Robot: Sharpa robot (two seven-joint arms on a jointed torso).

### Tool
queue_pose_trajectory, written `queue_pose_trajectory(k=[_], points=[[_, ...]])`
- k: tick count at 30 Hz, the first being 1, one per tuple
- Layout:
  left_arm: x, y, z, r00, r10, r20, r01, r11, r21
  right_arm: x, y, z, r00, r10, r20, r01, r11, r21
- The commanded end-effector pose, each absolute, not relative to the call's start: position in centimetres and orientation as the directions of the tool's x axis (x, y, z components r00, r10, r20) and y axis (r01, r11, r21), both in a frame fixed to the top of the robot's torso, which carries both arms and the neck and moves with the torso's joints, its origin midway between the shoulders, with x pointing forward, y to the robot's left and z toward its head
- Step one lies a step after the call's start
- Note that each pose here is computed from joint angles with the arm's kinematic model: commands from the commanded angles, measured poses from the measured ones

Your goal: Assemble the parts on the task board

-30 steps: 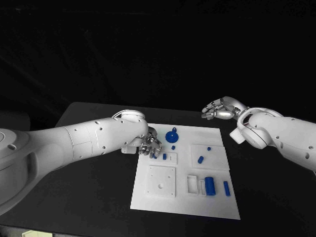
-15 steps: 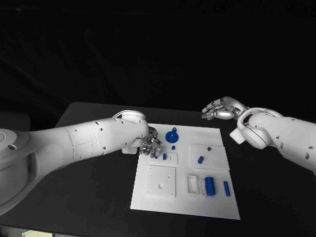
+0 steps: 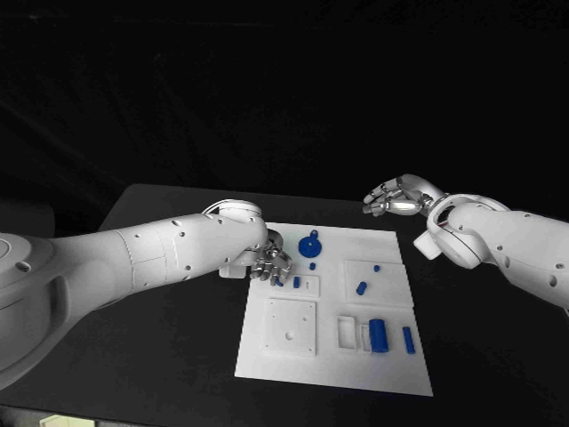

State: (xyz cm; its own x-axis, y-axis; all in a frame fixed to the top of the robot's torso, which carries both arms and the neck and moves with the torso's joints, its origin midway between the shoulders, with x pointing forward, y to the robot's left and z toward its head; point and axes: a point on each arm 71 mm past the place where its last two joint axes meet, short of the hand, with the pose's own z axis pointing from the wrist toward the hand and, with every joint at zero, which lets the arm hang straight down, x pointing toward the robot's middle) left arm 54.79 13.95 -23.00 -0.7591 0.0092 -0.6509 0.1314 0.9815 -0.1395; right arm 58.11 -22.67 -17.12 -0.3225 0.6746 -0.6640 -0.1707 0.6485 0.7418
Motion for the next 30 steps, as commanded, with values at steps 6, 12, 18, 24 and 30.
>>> queue_pose_trajectory(k=[6,12,18,24,30], points=[[54.50,14.01,-23.60,-0.770,0.014,-0.637,0.137,0.980,-0.143,58.06,-22.59,-17.14,-0.335,0.669,-0.664,-0.180,0.646,0.742],[54.52,14.34,-23.64,-0.771,0.012,-0.636,0.132,0.981,-0.141,58.06,-22.61,-17.17,-0.335,0.669,-0.663,-0.180,0.646,0.742],[54.50,14.39,-23.69,-0.775,0.012,-0.632,0.131,0.981,-0.142,58.05,-22.60,-17.19,-0.336,0.669,-0.663,-0.180,0.646,0.742],[54.38,13.96,-23.68,-0.776,0.008,-0.631,0.133,0.979,-0.151,58.05,-22.61,-17.21,-0.335,0.669,-0.663,-0.180,0.646,0.742],[54.49,13.70,-23.65,-0.775,-0.005,-0.632,0.122,0.980,-0.157,58.03,-22.58,-17.20,-0.336,0.669,-0.663,-0.180,0.645,0.742]])
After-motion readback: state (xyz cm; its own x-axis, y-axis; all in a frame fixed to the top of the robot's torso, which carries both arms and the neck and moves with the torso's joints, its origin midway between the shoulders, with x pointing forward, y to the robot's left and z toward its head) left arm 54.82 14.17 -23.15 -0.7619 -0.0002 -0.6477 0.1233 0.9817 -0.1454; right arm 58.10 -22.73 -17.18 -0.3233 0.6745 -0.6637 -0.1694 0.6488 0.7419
